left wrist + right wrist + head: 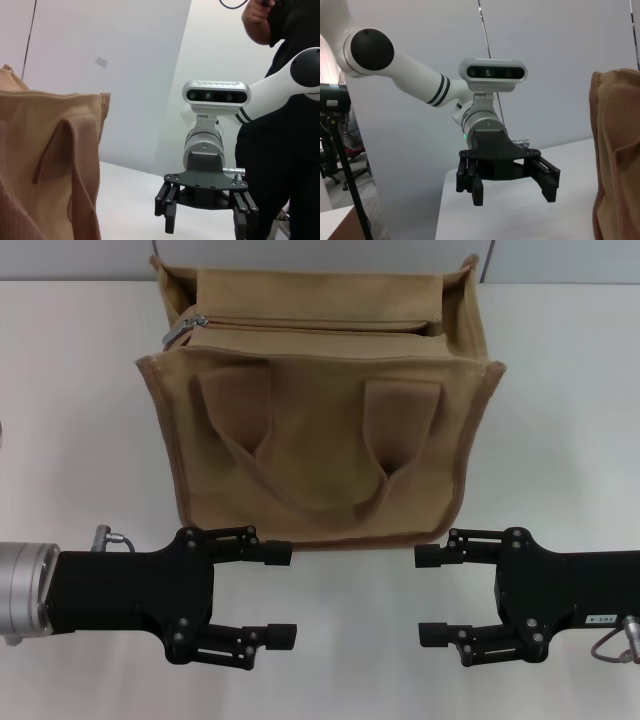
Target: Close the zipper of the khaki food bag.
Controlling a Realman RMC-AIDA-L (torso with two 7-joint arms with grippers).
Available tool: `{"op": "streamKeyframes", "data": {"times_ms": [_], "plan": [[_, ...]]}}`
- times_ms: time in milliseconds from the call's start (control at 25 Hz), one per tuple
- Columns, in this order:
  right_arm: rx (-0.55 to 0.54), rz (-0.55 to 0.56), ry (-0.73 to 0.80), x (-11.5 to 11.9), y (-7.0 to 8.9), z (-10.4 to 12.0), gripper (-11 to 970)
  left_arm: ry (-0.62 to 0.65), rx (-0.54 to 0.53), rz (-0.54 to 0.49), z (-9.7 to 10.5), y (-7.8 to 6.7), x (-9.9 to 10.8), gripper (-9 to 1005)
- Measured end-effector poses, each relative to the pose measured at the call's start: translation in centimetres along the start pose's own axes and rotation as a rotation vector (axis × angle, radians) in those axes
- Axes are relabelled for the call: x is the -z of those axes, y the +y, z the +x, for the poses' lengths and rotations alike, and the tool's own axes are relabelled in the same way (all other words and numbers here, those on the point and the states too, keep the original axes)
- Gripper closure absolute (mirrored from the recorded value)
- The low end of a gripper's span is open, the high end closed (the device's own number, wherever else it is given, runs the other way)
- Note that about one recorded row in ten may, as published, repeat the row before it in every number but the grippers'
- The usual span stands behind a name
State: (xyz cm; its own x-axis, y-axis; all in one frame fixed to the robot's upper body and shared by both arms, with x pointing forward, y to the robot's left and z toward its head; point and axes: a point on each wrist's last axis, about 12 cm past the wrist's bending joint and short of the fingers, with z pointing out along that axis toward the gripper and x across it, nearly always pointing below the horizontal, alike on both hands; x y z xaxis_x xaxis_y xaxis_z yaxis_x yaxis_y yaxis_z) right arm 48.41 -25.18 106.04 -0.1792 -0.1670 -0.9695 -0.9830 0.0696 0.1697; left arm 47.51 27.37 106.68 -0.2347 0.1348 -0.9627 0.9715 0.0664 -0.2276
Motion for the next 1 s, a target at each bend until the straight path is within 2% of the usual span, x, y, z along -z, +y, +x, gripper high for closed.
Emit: {"op": "streamKeyframes", "data": {"times_ms": [840, 1000], "plan": [[-0.006, 0.0, -0.006, 0.09, 0.14, 0.06, 197, 0.0, 0.004, -0.001, 0.17, -0.23, 0.22, 168], [-0.006, 0.002, -0.007, 0.11, 0.13, 0.05, 197, -0.053, -0.014, 0.042, -0.62, -0.58, 0.29, 168]]}}
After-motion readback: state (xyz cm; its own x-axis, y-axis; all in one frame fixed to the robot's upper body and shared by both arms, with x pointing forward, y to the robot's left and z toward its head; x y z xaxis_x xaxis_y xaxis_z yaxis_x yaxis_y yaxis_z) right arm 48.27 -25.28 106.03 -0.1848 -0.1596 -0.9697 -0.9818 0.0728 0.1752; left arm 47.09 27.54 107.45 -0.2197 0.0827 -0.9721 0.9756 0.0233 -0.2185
